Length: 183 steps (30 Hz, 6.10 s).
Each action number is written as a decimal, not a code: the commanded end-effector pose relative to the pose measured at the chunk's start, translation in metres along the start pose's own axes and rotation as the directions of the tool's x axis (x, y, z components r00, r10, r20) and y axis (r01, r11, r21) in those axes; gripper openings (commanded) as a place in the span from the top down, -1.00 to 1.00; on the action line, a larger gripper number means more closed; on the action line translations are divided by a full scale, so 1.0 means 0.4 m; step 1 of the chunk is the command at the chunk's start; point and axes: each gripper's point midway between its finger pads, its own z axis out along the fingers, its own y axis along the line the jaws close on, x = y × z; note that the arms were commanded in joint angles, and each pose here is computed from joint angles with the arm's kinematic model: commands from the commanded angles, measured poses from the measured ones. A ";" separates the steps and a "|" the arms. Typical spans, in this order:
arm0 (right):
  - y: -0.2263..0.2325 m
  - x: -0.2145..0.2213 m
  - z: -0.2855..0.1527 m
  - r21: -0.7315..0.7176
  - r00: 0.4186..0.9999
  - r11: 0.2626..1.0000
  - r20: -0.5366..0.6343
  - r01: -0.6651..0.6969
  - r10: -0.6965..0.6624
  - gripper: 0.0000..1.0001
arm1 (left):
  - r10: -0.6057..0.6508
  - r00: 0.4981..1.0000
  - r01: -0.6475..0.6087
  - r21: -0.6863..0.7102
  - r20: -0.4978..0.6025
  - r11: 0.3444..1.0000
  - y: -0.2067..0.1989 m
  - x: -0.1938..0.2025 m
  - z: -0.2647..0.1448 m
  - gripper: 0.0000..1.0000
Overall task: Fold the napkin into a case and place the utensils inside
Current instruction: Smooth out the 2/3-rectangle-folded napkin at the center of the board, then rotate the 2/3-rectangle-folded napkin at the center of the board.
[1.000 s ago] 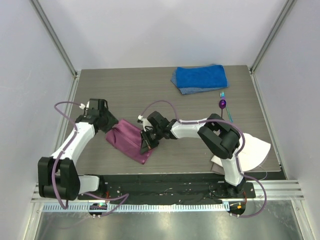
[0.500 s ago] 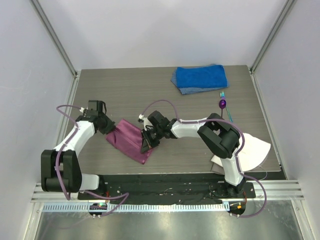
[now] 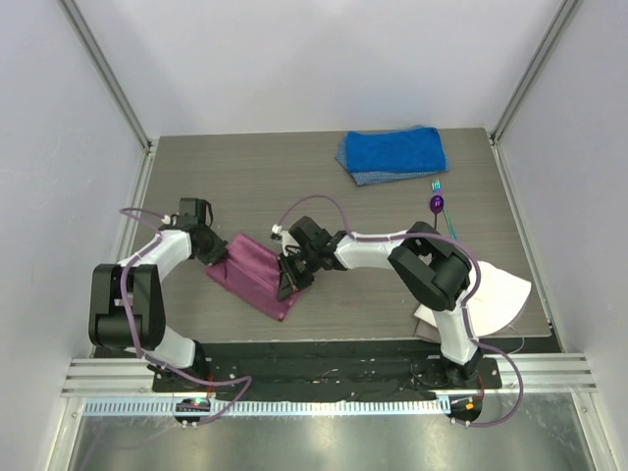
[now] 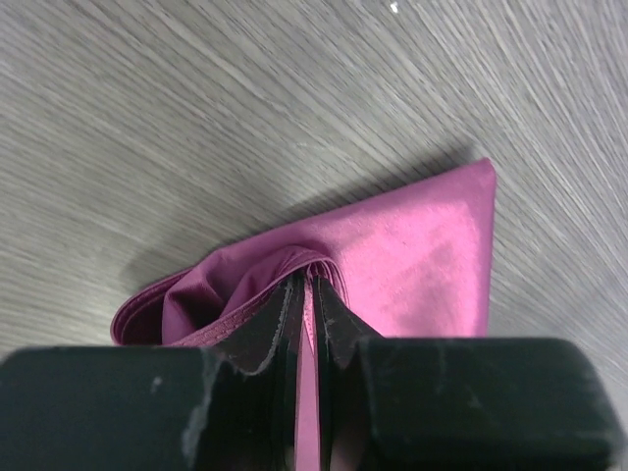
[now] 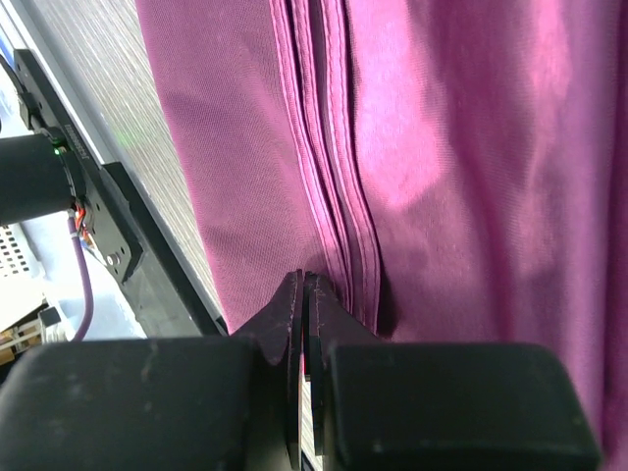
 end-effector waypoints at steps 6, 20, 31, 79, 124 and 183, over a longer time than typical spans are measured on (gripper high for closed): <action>0.028 -0.058 -0.051 0.029 0.994 0.996 0.067 0.079 -0.081 0.98 | -0.019 0.998 0.018 0.014 0.060 1.000 -0.005 -0.037 0.008 0.78; -0.020 -0.081 -0.047 0.098 0.993 0.992 0.069 0.084 -0.091 0.98 | -0.009 0.998 0.001 0.117 0.068 0.993 -0.036 -0.028 -0.122 0.31; 0.020 -0.090 -0.145 0.151 0.988 0.987 0.130 0.059 -0.079 0.17 | 0.002 0.999 -0.006 0.132 0.035 0.991 -0.003 0.024 -0.109 0.38; -0.023 -0.044 -0.131 0.181 0.993 0.983 0.100 0.037 -0.056 0.98 | -0.020 0.998 0.012 0.132 0.058 0.991 -0.011 0.007 -0.099 0.47; 0.142 -0.087 -0.101 -0.024 0.984 0.992 0.125 0.127 -0.123 0.18 | -0.028 0.998 0.021 0.118 0.062 0.993 -0.002 0.005 -0.063 0.44; 0.025 0.074 0.054 -0.007 0.981 0.989 0.120 -0.150 0.149 0.80 | 0.146 0.988 -0.142 0.076 -0.055 0.987 -0.044 0.020 0.067 0.64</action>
